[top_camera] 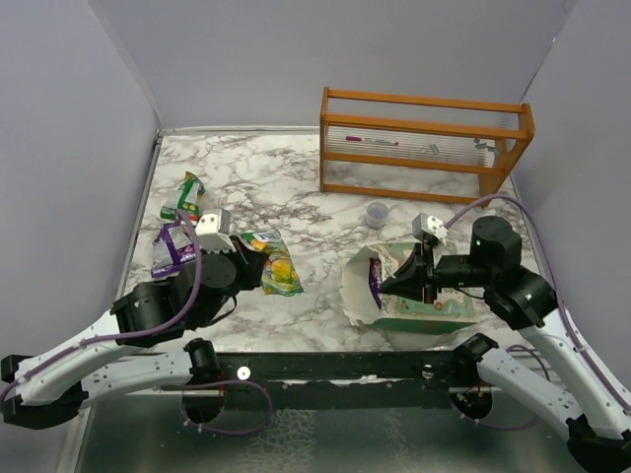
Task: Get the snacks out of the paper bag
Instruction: Place the snack at the center of the board.
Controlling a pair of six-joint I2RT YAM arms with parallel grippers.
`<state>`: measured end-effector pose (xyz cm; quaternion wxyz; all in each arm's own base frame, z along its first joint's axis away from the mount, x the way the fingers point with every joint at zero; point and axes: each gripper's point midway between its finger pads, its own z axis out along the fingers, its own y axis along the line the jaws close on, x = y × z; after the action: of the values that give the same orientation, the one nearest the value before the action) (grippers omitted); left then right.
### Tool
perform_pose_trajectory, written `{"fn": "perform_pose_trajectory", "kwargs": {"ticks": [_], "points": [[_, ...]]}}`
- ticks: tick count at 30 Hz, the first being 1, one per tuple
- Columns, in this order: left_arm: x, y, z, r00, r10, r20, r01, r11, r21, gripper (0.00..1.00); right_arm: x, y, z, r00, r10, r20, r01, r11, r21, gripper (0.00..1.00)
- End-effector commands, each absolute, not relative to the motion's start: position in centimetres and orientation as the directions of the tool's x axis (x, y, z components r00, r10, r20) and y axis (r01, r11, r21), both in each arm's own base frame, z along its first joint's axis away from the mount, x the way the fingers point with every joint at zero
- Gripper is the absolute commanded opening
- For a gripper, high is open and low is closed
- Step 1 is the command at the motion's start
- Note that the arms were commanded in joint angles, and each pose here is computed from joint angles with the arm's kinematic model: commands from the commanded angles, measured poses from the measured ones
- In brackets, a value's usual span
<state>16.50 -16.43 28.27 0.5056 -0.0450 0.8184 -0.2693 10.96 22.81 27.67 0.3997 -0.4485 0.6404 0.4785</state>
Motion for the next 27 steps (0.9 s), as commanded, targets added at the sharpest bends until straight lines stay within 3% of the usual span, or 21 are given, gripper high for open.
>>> {"fn": "perform_pose_trajectory", "kwargs": {"ticks": [1,12,20,27], "points": [[17.9,-15.4,27.7,-0.436,-0.302,-0.847,0.126,0.912,-0.39,0.0,9.2,22.2,29.5,-0.232,-0.143,-0.962,-0.97,0.105,0.218,0.02],[23.0,-15.1,28.7,-0.354,-0.181,-0.918,0.063,0.974,-0.216,0.0,7.6,20.8,30.7,-0.169,-0.092,-0.981,-0.978,0.14,0.155,0.02],[30.8,-13.1,26.5,-0.46,-0.14,-0.877,0.04,0.983,-0.178,0.0,8.3,20.2,30.6,-0.153,-0.065,-0.986,-0.967,0.216,0.136,0.02],[37.7,-9.2,25.3,-0.542,-0.152,-0.826,0.025,0.98,-0.196,0.0,10.7,19.0,31.1,-0.147,-0.019,-0.989,-0.913,0.387,0.128,0.02]]}}
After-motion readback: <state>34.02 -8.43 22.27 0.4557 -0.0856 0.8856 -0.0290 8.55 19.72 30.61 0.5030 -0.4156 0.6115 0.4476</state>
